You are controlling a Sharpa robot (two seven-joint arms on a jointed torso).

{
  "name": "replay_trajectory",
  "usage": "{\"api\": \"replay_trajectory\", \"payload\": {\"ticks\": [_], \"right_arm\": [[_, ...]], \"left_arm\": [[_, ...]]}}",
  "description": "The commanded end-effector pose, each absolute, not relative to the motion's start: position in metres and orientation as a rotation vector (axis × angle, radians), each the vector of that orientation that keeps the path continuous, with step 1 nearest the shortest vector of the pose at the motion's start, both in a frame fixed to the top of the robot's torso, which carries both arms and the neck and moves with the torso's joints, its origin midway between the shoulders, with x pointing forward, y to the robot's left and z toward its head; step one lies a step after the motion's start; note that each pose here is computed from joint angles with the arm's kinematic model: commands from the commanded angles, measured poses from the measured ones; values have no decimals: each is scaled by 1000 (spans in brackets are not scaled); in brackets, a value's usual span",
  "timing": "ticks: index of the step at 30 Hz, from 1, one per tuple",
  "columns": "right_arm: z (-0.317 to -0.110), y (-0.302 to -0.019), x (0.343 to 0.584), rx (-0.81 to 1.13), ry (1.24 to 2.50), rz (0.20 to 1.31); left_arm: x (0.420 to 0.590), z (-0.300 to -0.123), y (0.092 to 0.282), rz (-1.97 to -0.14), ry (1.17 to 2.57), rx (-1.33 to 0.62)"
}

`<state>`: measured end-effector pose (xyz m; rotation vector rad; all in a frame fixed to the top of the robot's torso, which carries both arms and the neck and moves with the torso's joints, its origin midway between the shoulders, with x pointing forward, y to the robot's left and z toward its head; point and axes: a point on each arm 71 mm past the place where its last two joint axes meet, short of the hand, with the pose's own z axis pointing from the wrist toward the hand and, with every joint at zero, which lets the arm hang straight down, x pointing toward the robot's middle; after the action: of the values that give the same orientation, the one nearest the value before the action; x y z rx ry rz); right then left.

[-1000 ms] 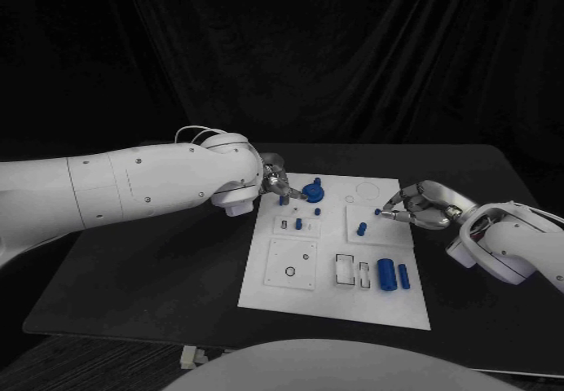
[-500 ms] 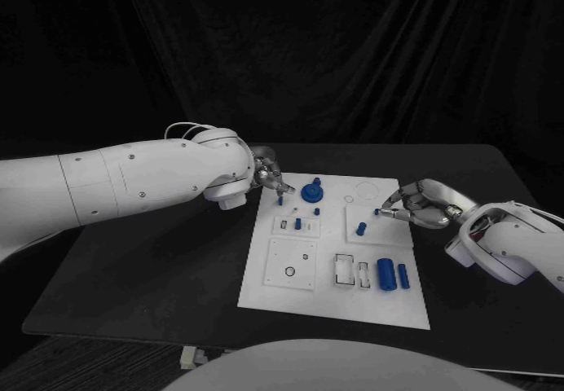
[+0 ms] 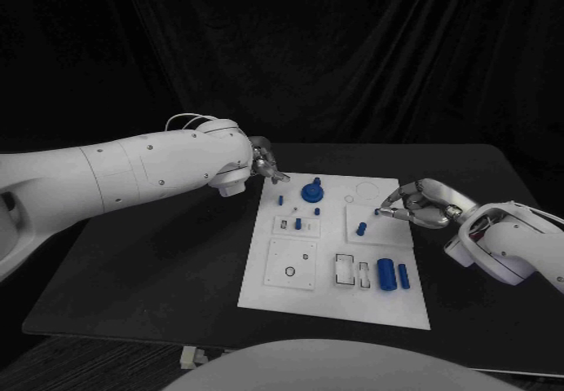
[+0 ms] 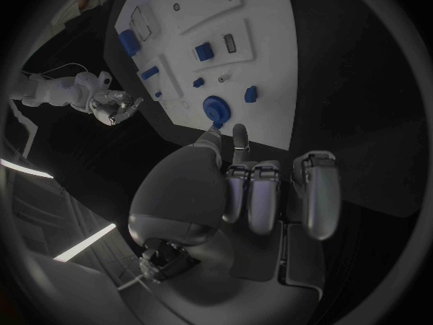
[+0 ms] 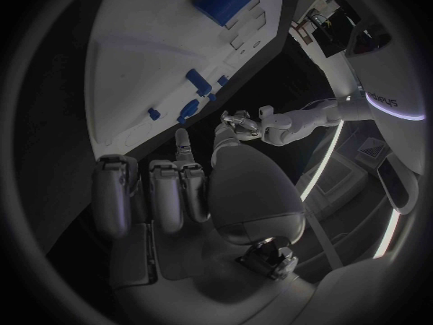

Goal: Assemble the parts on the task board

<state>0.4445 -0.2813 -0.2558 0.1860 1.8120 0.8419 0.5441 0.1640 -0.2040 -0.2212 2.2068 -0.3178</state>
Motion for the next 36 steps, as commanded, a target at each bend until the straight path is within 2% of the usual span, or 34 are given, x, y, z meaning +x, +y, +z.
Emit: {"api": "replay_trajectory", "payload": {"ticks": [1, 16, 36], "right_arm": [[-256, -280, 444, 183, 1799, 848], [-257, -277, 445, 181, 1807, 850], [-257, -278, 446, 183, 1810, 844]], "left_arm": [[546, -212, 162, -306, 2270, -170], [559, -226, 164, -225, 2334, -174], [559, -239, 154, -228, 2378, -146]]}}
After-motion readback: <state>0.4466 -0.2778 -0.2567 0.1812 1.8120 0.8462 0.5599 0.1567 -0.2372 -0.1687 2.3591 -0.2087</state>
